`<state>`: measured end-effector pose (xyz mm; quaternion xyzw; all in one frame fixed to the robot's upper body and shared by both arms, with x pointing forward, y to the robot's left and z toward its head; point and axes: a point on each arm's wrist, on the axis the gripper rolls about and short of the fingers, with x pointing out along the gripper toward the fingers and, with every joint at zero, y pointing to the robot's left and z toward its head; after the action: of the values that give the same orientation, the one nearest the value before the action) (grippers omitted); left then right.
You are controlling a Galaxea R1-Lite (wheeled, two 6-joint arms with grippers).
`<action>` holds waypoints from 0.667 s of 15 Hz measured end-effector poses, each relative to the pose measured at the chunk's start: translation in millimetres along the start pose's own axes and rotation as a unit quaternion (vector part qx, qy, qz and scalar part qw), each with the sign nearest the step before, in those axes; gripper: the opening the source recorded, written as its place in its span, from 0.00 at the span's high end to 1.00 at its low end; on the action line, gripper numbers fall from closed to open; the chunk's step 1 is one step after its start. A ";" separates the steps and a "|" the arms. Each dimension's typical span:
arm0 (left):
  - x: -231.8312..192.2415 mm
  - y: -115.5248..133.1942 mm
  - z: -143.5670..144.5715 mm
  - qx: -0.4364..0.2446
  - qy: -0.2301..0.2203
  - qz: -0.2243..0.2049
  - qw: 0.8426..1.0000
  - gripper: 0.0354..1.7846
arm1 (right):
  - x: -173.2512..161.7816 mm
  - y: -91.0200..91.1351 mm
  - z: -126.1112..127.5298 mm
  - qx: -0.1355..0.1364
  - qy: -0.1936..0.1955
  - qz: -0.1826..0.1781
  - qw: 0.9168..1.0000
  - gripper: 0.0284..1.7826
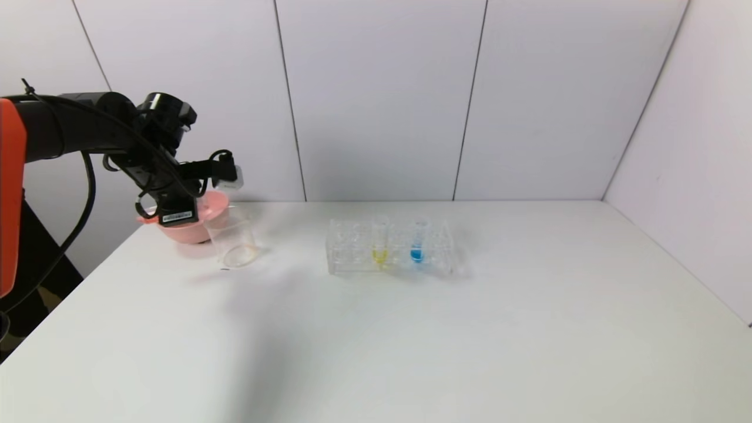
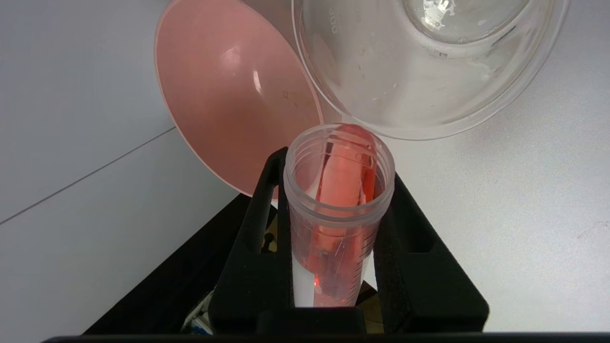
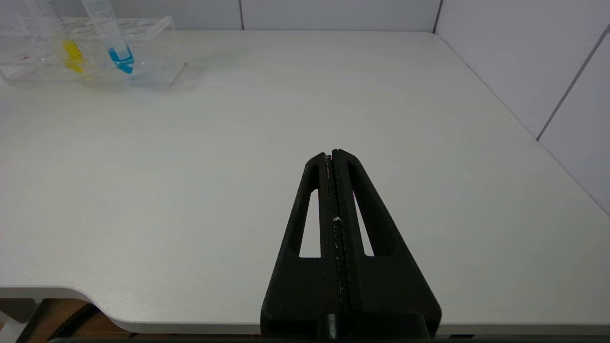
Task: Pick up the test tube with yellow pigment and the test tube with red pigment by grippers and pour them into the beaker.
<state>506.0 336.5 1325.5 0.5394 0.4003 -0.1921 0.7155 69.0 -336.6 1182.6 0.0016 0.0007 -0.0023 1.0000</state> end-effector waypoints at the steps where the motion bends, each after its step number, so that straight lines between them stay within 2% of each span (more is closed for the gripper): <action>1: 0.8 -0.2 0.7 0.001 -0.001 0.000 1.000 0.74 | 0.0 0.0 0.0 0.000 0.000 0.000 1.000 0.95; 10: 3.2 -0.5 3.9 0.002 -0.004 0.003 1.000 0.74 | 0.0 0.0 0.0 0.000 0.000 0.000 1.000 0.95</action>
<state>509.0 333.2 1323.1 0.5412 0.3957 -0.1930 0.7164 69.0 -336.6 1182.6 0.0016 0.0007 -0.0019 1.0000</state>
